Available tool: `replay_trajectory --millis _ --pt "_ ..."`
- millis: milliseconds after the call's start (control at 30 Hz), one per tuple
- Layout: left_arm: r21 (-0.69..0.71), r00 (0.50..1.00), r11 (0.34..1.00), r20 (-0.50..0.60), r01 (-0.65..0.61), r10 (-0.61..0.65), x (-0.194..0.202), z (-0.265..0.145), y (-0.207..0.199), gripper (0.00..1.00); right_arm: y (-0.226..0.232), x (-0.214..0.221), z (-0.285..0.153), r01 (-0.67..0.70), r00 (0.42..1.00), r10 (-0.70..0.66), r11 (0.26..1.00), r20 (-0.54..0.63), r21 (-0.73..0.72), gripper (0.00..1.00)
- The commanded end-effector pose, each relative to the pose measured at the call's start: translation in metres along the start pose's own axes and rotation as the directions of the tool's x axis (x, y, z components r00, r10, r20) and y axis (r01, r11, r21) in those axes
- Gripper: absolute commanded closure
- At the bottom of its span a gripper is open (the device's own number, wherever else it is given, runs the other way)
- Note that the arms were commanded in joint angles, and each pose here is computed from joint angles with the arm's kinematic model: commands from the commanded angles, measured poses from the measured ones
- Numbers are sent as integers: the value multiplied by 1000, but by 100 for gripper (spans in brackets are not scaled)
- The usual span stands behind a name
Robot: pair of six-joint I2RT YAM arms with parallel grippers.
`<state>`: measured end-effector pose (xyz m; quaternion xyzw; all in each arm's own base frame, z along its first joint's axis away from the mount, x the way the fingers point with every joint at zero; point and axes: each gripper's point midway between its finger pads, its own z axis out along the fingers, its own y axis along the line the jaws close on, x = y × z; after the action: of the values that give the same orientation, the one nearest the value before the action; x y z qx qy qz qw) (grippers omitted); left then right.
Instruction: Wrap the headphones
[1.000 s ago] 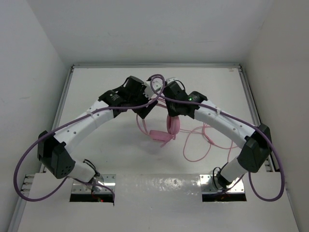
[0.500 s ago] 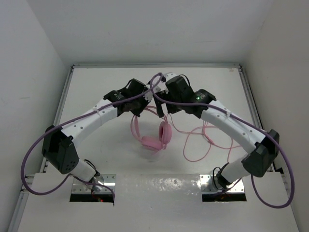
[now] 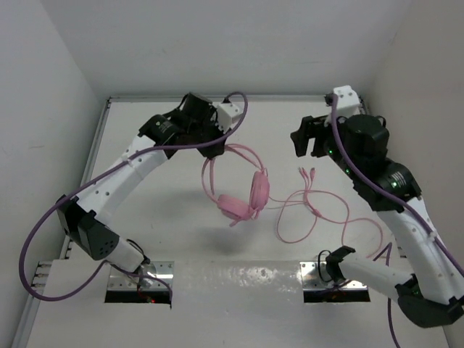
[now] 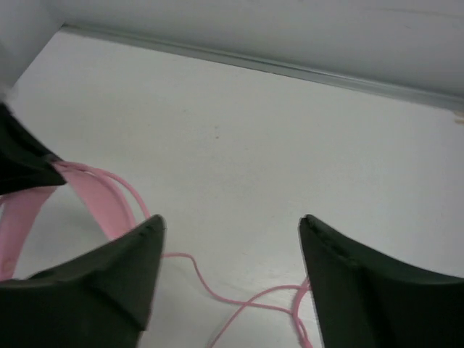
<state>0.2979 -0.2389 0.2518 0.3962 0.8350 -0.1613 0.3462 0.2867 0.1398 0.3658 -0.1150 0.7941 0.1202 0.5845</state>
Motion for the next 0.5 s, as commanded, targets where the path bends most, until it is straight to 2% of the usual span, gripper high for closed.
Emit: replay_trajectory --millis 0,133,233,300,367,433,467 --pt "89 979 994 185 67 -82 -67 -34 -13 100 -28 19 -1 44 999 -43 996 -20 78 15" --pt "52 956 992 267 113 -123 -102 -46 -3 100 -45 37 -1 113 991 -102 985 -91 133 12" --pt "5 919 978 342 207 -196 -126 -58 15 100 -55 49 14 162 972 -135 978 -193 131 10" --pt "-4 894 957 359 289 -268 -126 -62 35 100 -65 59 22 168 964 -134 977 -228 135 10" --pt "24 860 925 359 379 -362 -121 -60 54 100 -59 66 35 159 964 -145 986 -221 46 10" --pt "100 803 867 339 487 -490 -106 -60 85 100 -58 73 48 146 973 -145 989 -181 -8 10" --pt "113 786 846 322 522 -528 -98 -56 95 100 -45 75 51 132 978 -145 987 -152 -89 10"
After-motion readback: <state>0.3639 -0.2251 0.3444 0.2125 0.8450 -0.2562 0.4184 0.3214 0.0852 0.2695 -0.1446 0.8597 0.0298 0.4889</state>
